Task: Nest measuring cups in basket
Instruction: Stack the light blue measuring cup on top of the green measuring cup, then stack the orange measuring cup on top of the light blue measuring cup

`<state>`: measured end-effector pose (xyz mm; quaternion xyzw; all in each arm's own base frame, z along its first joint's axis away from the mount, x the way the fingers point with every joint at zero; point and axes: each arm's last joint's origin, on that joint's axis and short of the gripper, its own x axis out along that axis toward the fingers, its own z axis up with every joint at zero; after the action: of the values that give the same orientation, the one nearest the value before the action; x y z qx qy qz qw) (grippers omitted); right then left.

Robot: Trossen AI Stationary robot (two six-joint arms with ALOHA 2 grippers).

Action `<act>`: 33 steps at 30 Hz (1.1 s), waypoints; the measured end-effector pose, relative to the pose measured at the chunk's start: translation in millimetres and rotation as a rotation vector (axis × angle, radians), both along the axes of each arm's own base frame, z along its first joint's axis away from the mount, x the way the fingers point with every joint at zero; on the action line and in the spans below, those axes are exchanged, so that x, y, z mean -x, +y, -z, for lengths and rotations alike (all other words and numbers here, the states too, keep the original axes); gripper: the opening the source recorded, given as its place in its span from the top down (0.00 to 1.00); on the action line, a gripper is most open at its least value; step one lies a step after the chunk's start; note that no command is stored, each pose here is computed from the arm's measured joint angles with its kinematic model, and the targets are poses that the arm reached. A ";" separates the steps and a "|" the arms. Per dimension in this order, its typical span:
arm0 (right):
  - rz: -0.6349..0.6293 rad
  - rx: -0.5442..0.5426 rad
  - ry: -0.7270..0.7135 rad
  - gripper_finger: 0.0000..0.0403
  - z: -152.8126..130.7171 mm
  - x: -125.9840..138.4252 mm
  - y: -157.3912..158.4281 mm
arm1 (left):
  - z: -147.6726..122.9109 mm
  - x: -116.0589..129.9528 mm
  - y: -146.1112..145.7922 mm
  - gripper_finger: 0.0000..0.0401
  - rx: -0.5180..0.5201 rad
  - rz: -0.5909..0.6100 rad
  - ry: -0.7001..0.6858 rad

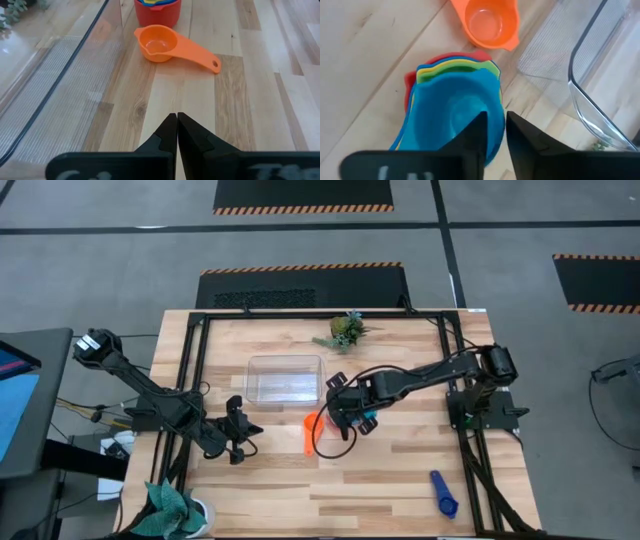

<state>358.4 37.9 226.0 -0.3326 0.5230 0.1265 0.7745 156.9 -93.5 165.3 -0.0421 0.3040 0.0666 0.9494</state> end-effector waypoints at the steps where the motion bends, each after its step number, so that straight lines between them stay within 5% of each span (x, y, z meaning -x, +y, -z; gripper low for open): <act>1: 0.000 0.001 0.000 0.75 0.0 0.0 0.0 | 0.0 0.0 0.0 1.00 0.000 0.000 0.000; 12: 0.050 0.056 -0.010 0.60 -0.4 0.2 -1.5 | 0.0 0.0 0.0 1.00 0.000 0.000 0.000; 19: 0.409 0.108 0.049 0.61 -0.4 19.2 8.1 | 0.0 0.0 0.0 1.00 0.062 -0.044 -0.008; 26: 0.987 0.029 0.219 0.66 -0.4 63.5 37.8 | -4.3 -4.8 -2.2 1.00 0.236 -0.137 -0.079; 33: 1.127 0.129 0.224 0.70 -2.4 100.9 86.0 | 10.3 -46.4 -11.7 1.00 0.267 -0.169 -0.255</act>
<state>257.6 123.8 228.4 -0.0336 0.7048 -0.3033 0.6404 203.3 -105.2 155.0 -0.2009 0.1828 0.0991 0.9573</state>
